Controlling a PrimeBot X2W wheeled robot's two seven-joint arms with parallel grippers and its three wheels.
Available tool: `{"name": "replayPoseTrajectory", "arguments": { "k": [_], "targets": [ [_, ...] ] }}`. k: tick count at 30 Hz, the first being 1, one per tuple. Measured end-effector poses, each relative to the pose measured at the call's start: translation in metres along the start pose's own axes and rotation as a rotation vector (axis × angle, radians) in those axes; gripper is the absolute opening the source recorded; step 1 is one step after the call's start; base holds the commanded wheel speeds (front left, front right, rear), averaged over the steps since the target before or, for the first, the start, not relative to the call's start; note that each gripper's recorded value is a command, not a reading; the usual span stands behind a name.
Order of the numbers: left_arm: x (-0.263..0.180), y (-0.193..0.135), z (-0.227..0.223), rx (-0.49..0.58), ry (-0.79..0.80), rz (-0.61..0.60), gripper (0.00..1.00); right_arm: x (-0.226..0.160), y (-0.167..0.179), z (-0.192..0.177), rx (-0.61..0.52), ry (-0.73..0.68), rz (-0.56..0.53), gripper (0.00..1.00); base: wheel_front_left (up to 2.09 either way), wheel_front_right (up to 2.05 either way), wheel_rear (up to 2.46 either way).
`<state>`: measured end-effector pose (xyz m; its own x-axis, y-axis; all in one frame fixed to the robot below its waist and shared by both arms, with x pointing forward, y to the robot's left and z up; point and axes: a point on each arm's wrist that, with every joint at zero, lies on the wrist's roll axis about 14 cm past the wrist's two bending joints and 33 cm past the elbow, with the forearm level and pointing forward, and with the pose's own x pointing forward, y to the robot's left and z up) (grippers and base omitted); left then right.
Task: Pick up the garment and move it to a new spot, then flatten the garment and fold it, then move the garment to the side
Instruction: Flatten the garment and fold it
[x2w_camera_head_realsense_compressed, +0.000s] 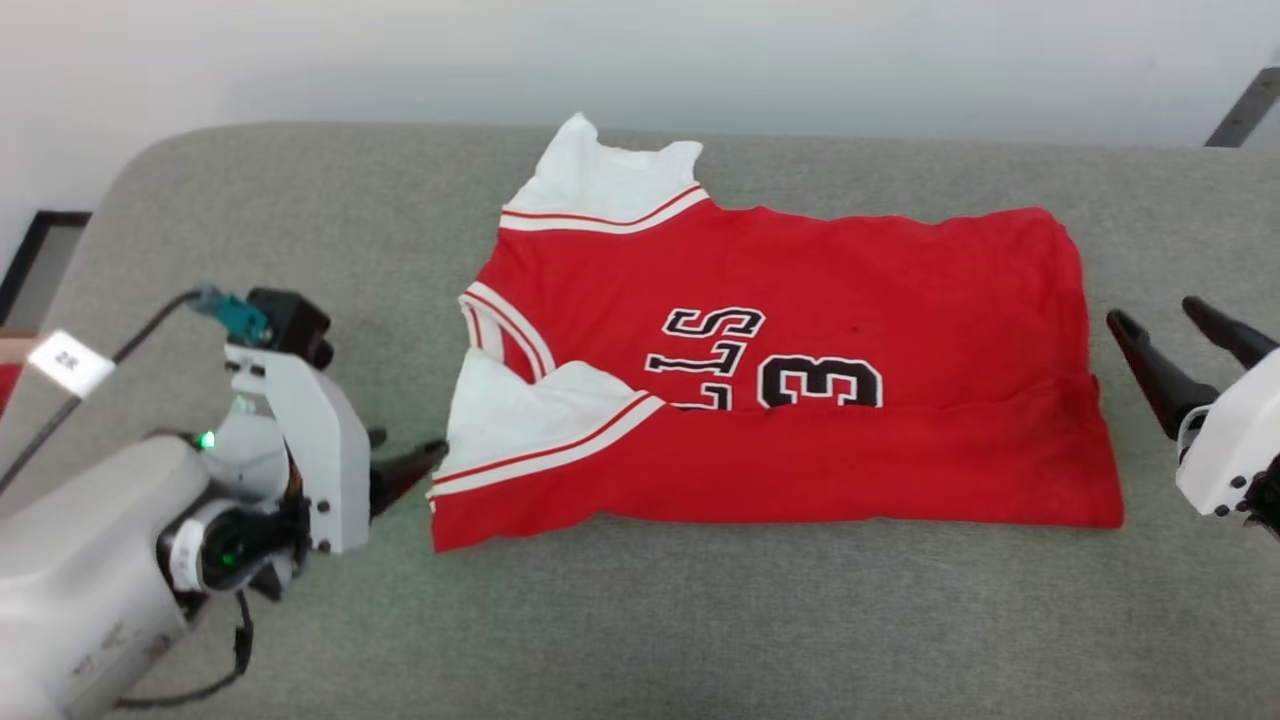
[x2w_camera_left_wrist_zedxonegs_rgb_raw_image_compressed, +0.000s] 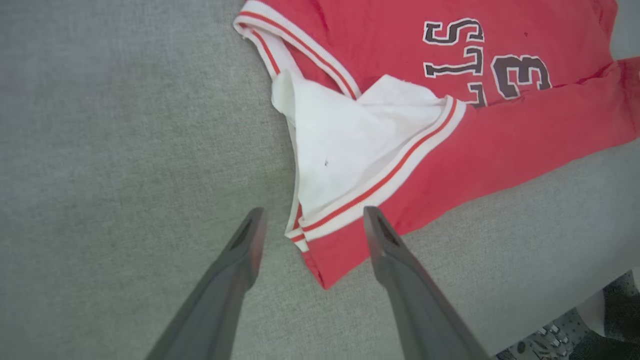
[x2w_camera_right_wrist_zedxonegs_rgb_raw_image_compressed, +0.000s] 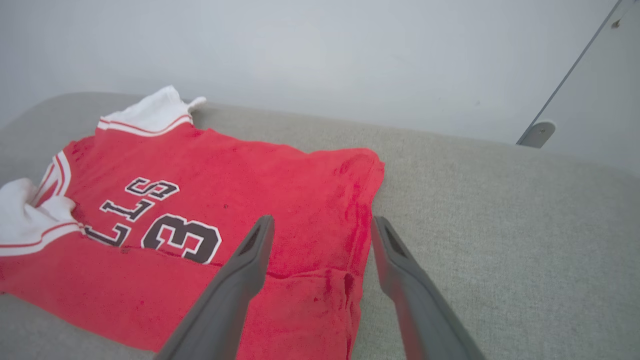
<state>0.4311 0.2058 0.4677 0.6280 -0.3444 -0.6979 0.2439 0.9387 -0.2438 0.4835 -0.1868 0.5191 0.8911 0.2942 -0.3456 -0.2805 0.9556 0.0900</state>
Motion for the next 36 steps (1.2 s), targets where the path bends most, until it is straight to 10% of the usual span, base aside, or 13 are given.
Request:
{"name": "replayPoseTrajectory", "arguments": {
  "k": [10,23,24,25,36],
  "targets": [
    [0.012,-0.01,-0.033,-0.051,0.126,-0.002,1.0,-0.05,-0.02,0.041,0.029,-0.274,-0.125,1.0,0.0,0.0,0.0],
    [0.048,-0.005,-0.065,-0.115,0.238,0.002,1.0,-0.095,-0.039,0.024,0.094,-0.285,-0.261,1.0,0.0,0.0,0.0],
    [0.051,-0.004,-0.067,-0.117,0.247,0.003,0.9,-0.095,-0.04,0.02,0.101,-0.272,-0.268,1.0,0.0,0.0,0.0],
    [0.054,-0.004,-0.068,-0.116,0.253,-0.005,0.0,-0.096,-0.041,0.016,0.109,-0.256,-0.271,1.0,0.0,0.0,0.0],
    [0.07,-0.002,-0.063,-0.109,0.264,-0.036,0.0,-0.081,-0.029,-0.046,0.196,0.059,-0.233,1.0,0.0,0.0,0.0]
  ]
}}
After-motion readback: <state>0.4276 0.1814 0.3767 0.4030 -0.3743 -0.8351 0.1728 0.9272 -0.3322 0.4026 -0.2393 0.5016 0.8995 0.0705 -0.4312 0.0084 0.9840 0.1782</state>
